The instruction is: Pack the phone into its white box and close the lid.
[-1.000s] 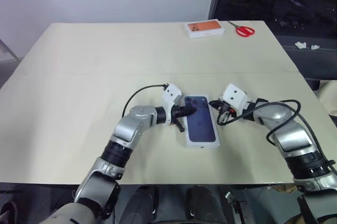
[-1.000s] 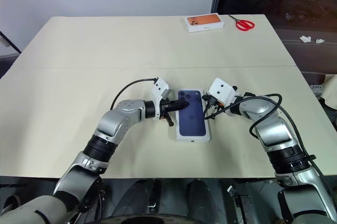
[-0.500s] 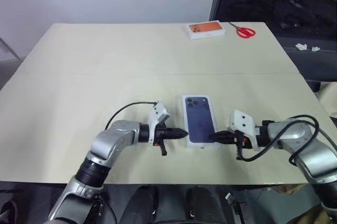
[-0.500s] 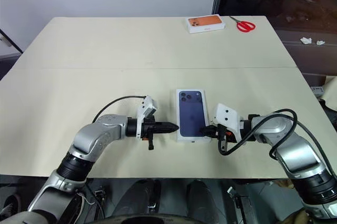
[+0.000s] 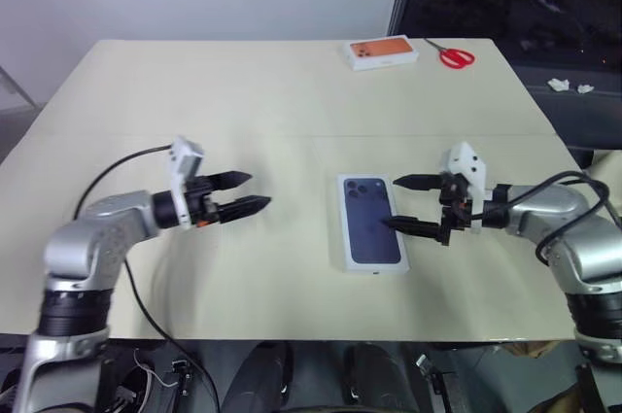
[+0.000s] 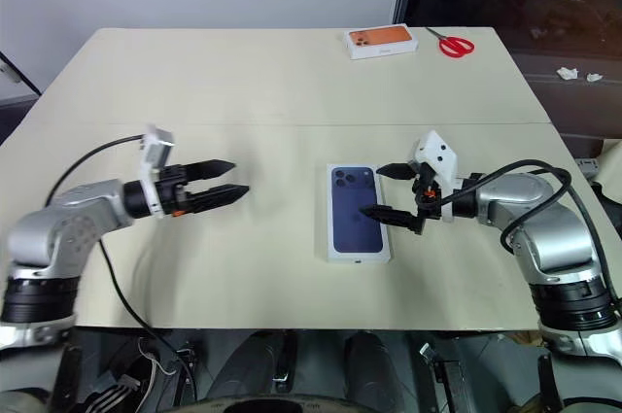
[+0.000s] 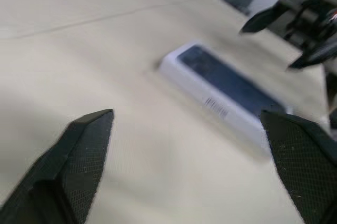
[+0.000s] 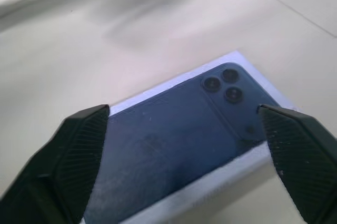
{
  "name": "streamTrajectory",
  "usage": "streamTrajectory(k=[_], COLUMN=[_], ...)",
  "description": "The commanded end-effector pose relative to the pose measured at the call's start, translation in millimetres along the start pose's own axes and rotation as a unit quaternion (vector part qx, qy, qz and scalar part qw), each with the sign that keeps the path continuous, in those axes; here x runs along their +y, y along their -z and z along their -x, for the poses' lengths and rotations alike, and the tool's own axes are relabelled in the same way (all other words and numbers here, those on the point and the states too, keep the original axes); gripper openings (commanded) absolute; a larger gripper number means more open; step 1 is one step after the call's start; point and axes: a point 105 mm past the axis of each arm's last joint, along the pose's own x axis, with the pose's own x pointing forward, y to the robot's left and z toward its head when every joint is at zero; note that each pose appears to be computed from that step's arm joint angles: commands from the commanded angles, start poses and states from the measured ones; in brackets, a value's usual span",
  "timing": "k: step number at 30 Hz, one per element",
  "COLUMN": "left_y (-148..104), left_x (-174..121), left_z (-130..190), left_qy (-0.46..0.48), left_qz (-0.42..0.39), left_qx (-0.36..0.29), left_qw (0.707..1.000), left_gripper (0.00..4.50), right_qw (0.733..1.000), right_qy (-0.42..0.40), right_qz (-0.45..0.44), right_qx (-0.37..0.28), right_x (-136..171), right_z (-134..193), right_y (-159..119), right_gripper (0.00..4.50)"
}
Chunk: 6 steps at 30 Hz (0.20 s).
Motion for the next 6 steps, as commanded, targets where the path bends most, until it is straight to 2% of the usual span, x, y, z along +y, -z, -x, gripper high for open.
streamTrajectory(k=[1, 6], left_y=[-6.9, 8.0], left_x=[2.8, 13.0], left_z=[17.9, 38.8], left_qy=[-0.014, -0.063], left_qz=[-0.029, -0.067], left_qx=[-0.01, 0.022], left_qw=[0.999, 0.996], left_gripper=[4.5, 4.5], right_qw=[1.0, 0.999], right_qy=[-0.003, 0.002], right_qz=[0.023, 0.033], right_qx=[-0.008, 0.0], right_x=[-0.8, -1.7], right_z=[9.8, 18.9], right_y=[-5.4, 1.7], right_gripper=[4.45, 4.45])
